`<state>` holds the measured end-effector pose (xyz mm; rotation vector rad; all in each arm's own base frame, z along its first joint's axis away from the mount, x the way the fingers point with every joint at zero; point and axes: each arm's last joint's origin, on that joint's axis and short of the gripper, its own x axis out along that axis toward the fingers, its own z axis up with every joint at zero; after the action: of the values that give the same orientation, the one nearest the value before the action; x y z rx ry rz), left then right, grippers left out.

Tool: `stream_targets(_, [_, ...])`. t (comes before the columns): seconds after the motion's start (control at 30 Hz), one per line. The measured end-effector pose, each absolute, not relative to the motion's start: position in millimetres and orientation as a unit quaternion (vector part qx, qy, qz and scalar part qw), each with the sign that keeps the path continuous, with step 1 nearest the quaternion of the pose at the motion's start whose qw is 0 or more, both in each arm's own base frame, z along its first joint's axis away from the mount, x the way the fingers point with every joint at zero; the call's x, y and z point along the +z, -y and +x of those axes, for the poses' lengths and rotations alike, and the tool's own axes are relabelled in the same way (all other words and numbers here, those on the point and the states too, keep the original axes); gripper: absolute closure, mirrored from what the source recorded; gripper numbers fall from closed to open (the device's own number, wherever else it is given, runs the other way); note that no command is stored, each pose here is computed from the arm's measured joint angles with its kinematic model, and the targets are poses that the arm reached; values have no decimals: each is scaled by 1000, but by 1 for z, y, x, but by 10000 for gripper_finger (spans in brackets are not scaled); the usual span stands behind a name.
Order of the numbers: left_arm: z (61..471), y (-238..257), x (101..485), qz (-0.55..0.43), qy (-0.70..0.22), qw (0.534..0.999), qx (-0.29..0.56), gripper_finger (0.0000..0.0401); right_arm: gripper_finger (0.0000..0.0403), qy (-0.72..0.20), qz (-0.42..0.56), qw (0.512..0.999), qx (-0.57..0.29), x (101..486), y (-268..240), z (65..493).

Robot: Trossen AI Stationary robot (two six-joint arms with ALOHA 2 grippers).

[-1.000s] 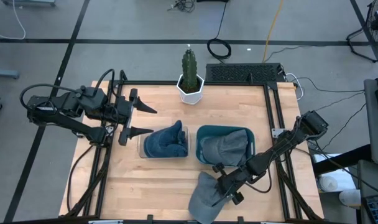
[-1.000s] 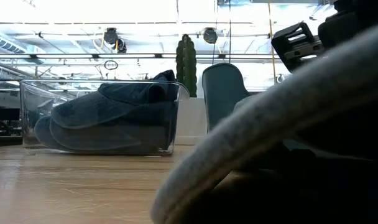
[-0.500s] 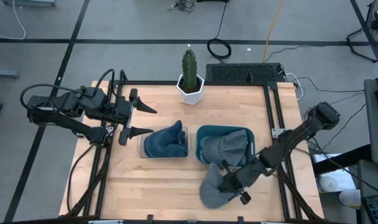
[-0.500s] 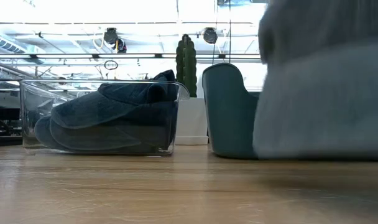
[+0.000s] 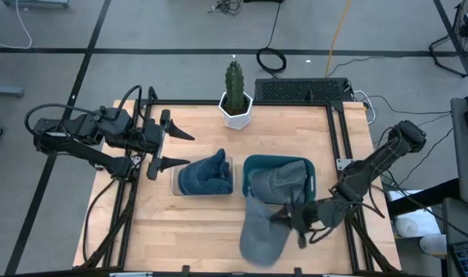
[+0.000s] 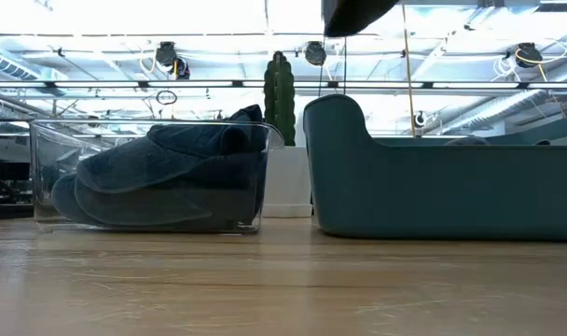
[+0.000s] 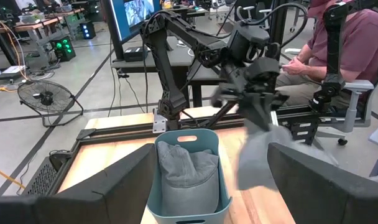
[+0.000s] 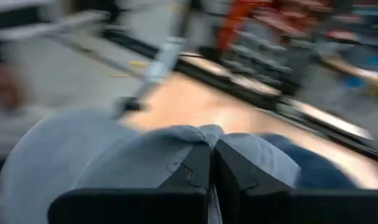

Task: Pick & Place hat
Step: Put the gray cap into the blue bin

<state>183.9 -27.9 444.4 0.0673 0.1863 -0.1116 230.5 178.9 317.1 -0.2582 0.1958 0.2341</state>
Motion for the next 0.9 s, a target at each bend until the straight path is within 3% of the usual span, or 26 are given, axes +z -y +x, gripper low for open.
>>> stream_targets(0.23, [184, 28, 444, 34, -93, 994, -56, 82, 403, -92, -128, 984, -82, 319, -168, 230])
stream_targets(0.43, [184, 28, 444, 34, -93, 994, -56, 82, 403, -94, -136, 957, -236, 315, -159, 226])
stream_targets(0.63, [184, 28, 444, 34, -93, 994, -56, 82, 403, -97, -156, 935, -304, 300, -154, 222])
stream_targets(0.9, [184, 28, 444, 34, -93, 994, -56, 82, 403, -94, -157, 927, -327, 296, -153, 221])
